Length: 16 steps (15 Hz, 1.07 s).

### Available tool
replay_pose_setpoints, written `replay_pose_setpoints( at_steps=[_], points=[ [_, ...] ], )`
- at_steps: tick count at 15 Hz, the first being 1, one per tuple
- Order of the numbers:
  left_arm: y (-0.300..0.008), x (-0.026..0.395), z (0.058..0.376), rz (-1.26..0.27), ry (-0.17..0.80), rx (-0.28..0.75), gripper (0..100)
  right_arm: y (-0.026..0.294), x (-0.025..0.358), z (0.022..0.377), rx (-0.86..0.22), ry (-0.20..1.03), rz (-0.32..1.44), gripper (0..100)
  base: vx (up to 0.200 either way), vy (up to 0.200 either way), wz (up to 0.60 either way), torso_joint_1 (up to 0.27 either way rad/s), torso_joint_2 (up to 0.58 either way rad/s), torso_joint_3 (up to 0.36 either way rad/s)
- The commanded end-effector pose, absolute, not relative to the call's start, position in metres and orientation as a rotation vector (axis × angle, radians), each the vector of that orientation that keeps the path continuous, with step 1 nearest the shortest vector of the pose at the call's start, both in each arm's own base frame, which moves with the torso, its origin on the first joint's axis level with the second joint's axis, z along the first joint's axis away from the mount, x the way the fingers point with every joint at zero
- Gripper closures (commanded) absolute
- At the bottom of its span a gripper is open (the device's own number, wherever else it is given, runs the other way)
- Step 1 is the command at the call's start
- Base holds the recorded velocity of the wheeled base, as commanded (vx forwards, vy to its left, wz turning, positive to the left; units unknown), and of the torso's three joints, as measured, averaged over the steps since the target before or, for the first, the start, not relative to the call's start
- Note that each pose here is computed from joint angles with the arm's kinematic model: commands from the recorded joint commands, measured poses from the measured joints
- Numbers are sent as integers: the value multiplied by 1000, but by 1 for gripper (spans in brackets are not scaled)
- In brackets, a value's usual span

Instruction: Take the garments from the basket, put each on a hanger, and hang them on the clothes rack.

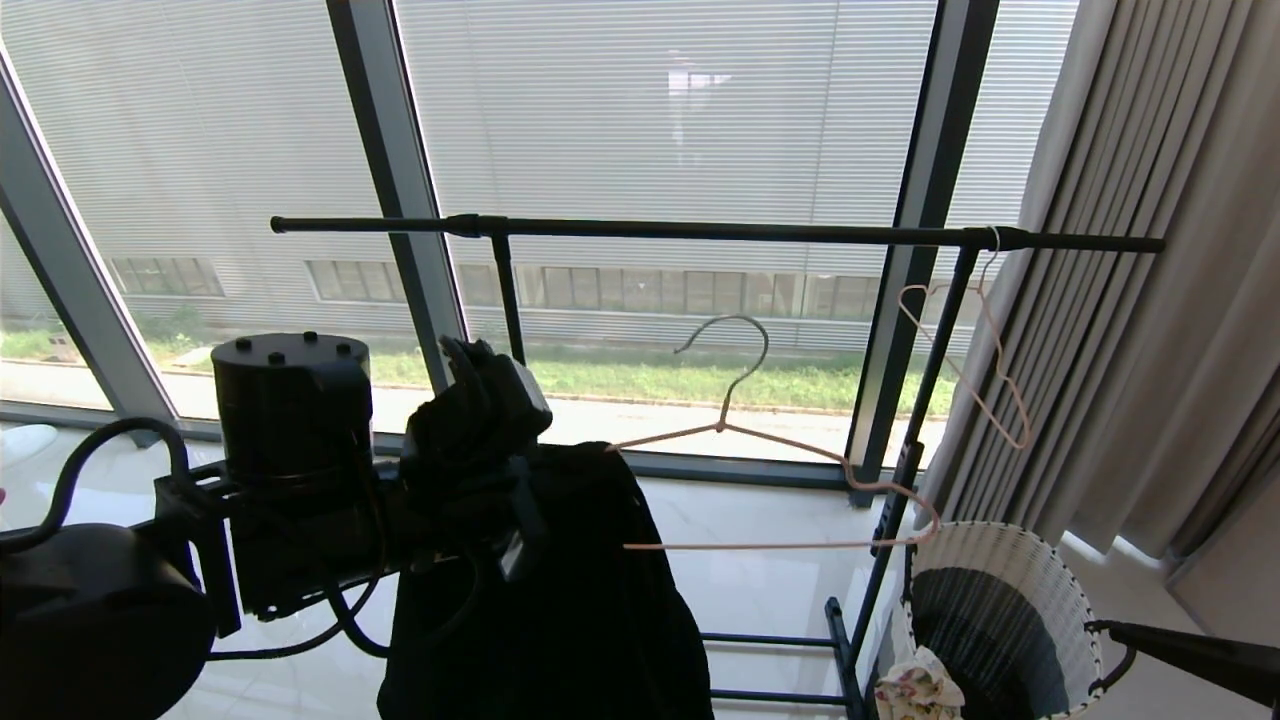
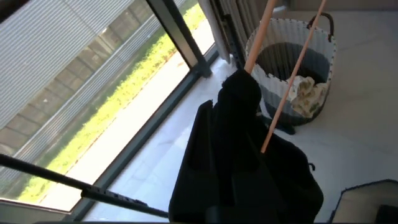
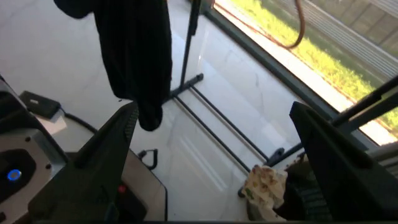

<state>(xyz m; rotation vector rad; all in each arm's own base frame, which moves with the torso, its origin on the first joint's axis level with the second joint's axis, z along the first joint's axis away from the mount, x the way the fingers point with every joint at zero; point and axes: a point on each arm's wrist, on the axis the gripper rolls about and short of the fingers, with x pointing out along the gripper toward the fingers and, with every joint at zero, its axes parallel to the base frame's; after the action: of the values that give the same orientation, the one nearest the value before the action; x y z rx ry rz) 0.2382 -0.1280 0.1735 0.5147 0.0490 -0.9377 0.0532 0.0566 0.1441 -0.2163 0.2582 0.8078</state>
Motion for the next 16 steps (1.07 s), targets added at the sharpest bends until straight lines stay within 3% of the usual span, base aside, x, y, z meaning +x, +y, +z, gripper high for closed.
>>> replay_pose_setpoints(
  at_steps=[1,5,7,9,10,11,12,16],
  points=[
    [-124,259,198,-870,19,437,100,47,50,139,-258,307,753,0,0,0,0,0,0,0],
    [-121,249,209,-874,20,419,100,46,49,130,-421,303,787,0,0,0,0,0,0,0],
    [-121,250,211,-873,13,413,100,49,51,133,-420,289,833,0,0,0,0,0,0,0],
    [-122,252,216,-867,5,390,100,62,62,141,-250,373,864,0,0,0,0,0,0,0],
    [-123,253,219,-865,0,382,100,79,78,149,-92,429,841,0,0,0,0,0,0,0],
    [-123,254,219,-865,0,381,100,88,86,152,-35,439,830,0,0,0,0,0,0,0],
    [-124,255,217,-868,8,380,100,117,116,158,123,448,804,0,0,0,0,0,0,0],
    [-130,266,211,-865,27,384,100,176,172,133,296,537,679,0,0,0,0,0,0,0]
  ],
)
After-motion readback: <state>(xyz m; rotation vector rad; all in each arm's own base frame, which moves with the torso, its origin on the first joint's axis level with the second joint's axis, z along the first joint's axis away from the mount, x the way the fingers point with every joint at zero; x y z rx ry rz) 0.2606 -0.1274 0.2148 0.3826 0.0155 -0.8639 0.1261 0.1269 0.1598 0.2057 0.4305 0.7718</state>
